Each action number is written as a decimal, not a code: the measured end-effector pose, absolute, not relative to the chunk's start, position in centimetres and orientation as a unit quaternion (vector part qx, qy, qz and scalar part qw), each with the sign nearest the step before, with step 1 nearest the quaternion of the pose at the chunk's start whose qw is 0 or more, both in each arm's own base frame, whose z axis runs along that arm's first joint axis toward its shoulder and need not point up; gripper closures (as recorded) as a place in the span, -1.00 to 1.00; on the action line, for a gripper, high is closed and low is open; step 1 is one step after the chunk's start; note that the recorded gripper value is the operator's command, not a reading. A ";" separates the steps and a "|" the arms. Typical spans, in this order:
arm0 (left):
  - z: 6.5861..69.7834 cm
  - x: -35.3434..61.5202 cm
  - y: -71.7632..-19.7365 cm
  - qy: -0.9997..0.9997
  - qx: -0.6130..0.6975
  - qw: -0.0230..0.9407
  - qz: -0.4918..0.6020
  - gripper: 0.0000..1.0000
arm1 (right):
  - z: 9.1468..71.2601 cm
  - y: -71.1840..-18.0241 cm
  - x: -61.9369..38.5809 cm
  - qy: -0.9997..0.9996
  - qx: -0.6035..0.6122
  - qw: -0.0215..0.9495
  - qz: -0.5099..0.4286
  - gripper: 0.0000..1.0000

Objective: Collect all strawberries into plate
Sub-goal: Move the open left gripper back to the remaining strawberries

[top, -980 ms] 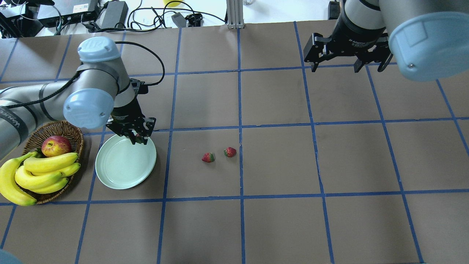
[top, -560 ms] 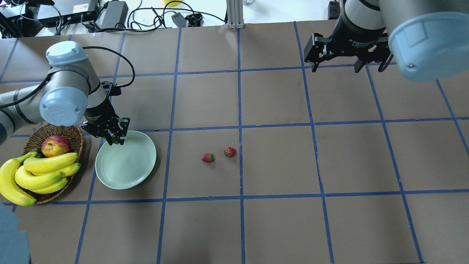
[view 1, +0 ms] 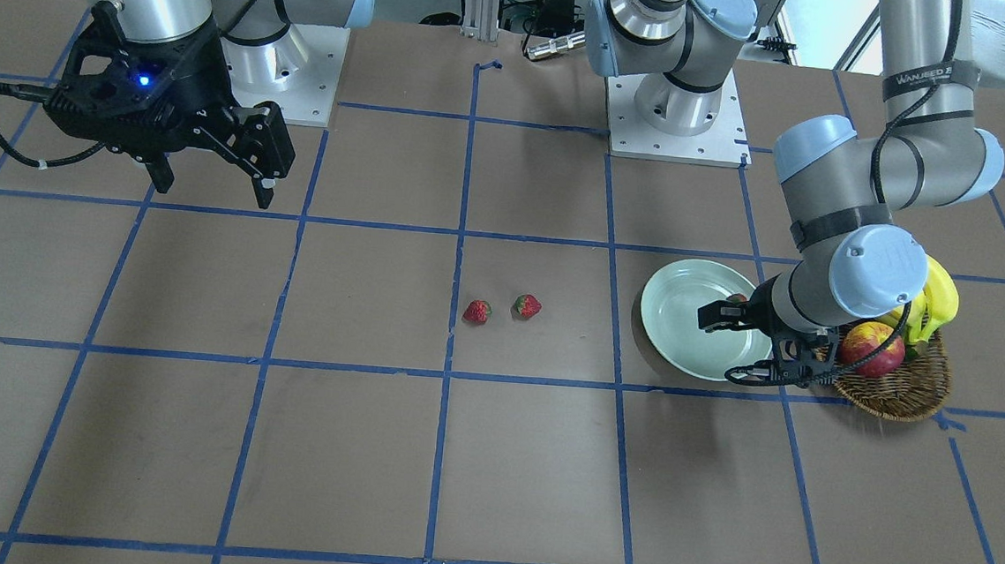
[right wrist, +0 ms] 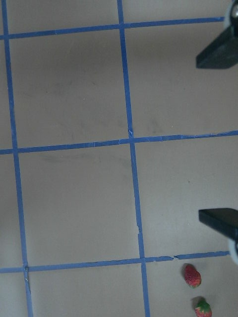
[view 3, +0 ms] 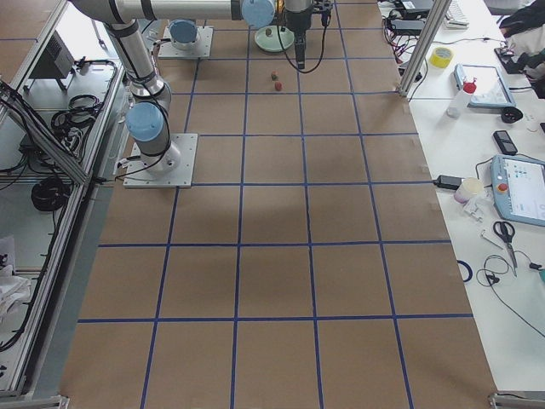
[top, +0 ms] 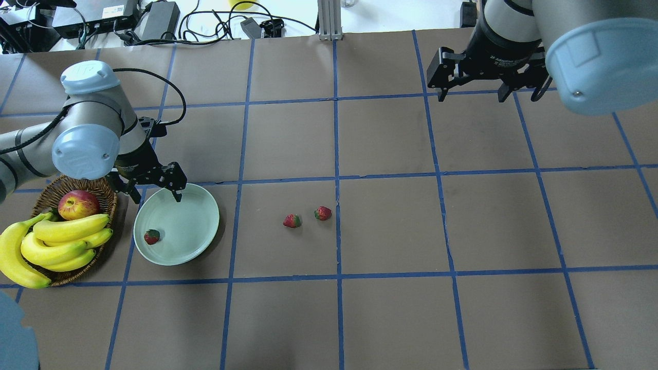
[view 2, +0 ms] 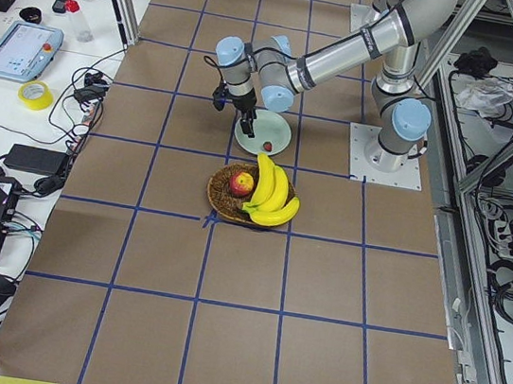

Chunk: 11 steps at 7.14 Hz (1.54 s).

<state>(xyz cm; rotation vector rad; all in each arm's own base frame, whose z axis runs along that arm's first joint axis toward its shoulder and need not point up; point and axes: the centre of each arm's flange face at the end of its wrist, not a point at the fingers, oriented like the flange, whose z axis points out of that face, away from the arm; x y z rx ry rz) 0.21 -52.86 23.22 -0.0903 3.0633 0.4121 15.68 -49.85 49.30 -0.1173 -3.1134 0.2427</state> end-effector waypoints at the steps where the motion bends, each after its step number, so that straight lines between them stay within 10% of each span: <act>1: 24.1 -2.0 -52.7 0.992 -0.038 0.009 0.121 -1.00 | 49.3 -49.8 15.7 -0.996 -0.038 0.008 0.078 -1.00; 11: 18.4 -20.9 -48.8 0.949 -0.256 -0.089 0.162 -0.75 | 49.0 -49.7 15.8 -0.997 -0.037 0.005 0.074 -1.00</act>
